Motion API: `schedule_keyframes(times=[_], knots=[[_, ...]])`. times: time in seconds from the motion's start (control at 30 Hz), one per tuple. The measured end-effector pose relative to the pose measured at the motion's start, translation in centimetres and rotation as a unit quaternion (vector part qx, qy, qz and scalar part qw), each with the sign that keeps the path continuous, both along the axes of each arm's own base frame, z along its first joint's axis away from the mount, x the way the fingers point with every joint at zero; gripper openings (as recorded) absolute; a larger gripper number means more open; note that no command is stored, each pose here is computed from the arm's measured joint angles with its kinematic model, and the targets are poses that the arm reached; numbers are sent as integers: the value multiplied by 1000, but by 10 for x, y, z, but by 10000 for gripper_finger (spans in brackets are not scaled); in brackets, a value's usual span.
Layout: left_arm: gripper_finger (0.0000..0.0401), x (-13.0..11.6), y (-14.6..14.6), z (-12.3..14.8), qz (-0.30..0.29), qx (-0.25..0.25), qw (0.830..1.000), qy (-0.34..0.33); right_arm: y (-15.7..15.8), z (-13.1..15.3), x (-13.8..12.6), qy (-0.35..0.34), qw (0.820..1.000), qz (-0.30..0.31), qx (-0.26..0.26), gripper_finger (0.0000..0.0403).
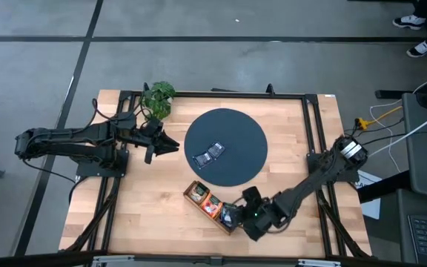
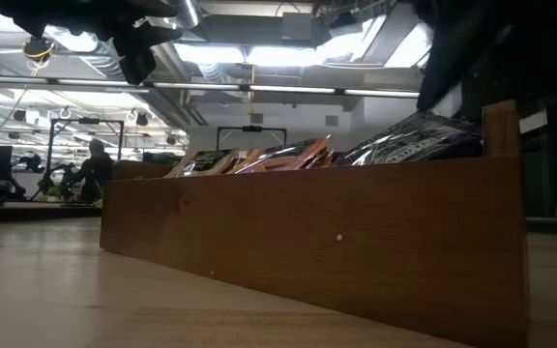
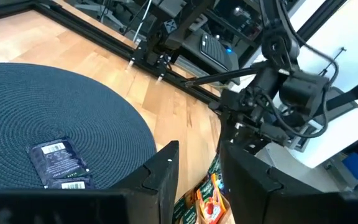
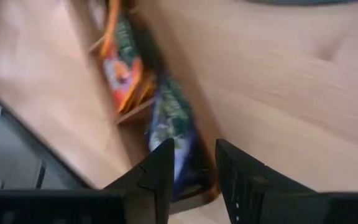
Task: Pick & Place Tea
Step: Put the violet tea bag into the right section of the wooden organizer
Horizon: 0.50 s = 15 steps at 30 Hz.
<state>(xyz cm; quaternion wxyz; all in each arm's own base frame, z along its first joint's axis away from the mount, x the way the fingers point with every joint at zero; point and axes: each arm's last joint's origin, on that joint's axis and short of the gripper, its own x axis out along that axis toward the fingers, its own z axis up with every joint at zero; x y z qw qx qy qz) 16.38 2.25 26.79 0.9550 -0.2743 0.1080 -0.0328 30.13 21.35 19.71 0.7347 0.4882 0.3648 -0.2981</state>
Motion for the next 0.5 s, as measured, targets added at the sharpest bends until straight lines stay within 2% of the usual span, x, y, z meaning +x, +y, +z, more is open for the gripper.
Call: schedule_keyframes(times=[0.3,0.5], knots=[[114,0,0,0,0,0,1000,0,-45,38,16,-11,995,92,29,119],[114,0,0,0,-4,-1,1000,0,-74,45,26,19,979,176,97,119]])
